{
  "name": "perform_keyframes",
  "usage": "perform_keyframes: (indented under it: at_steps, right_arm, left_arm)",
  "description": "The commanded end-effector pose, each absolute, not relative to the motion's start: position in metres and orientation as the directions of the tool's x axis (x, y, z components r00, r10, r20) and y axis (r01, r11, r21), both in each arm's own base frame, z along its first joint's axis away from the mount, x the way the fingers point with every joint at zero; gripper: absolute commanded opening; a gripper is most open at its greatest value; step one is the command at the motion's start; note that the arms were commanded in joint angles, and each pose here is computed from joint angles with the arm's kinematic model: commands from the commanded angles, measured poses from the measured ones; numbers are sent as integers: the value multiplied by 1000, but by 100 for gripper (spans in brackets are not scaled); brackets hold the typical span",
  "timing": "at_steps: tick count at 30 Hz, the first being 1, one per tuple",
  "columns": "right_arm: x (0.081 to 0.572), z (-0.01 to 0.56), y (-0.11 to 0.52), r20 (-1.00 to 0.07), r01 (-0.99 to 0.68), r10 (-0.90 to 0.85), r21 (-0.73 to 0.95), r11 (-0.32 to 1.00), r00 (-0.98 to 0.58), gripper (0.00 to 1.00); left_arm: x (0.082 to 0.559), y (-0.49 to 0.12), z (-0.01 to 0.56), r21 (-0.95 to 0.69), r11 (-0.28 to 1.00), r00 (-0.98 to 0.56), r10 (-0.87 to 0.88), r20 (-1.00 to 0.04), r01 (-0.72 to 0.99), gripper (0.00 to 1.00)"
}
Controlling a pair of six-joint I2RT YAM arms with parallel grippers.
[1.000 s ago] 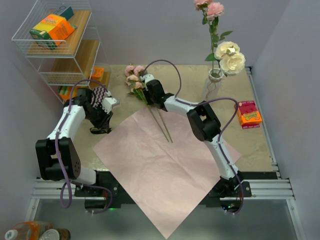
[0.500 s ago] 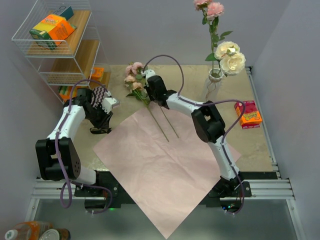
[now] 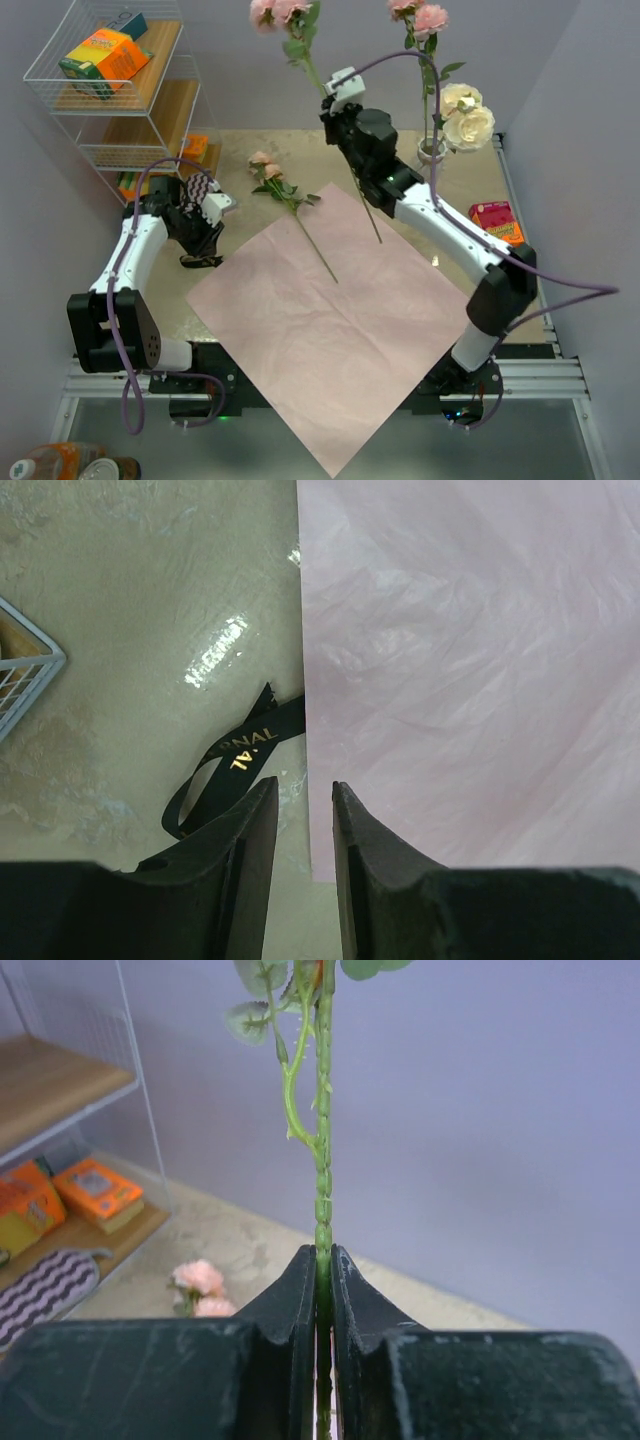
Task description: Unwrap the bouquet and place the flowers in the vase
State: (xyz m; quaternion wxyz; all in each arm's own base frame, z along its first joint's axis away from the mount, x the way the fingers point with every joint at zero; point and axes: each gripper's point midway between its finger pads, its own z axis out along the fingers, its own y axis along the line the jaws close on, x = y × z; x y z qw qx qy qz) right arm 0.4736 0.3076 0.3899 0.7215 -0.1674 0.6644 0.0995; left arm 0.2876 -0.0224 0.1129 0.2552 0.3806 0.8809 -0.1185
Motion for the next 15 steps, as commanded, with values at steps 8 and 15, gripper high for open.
perform_keyframes:
  at_steps: [8, 15]
  right_arm:
    - [426, 501, 181, -795, 18, -223, -258, 966, 565, 0]
    - [454, 535, 120, -724, 255, -261, -121, 959, 639, 0]
  left_arm:
    - [292, -24, 123, 3, 672, -550, 609, -572, 741, 33]
    - [298, -23, 122, -1, 673, -553, 608, -570, 740, 33]
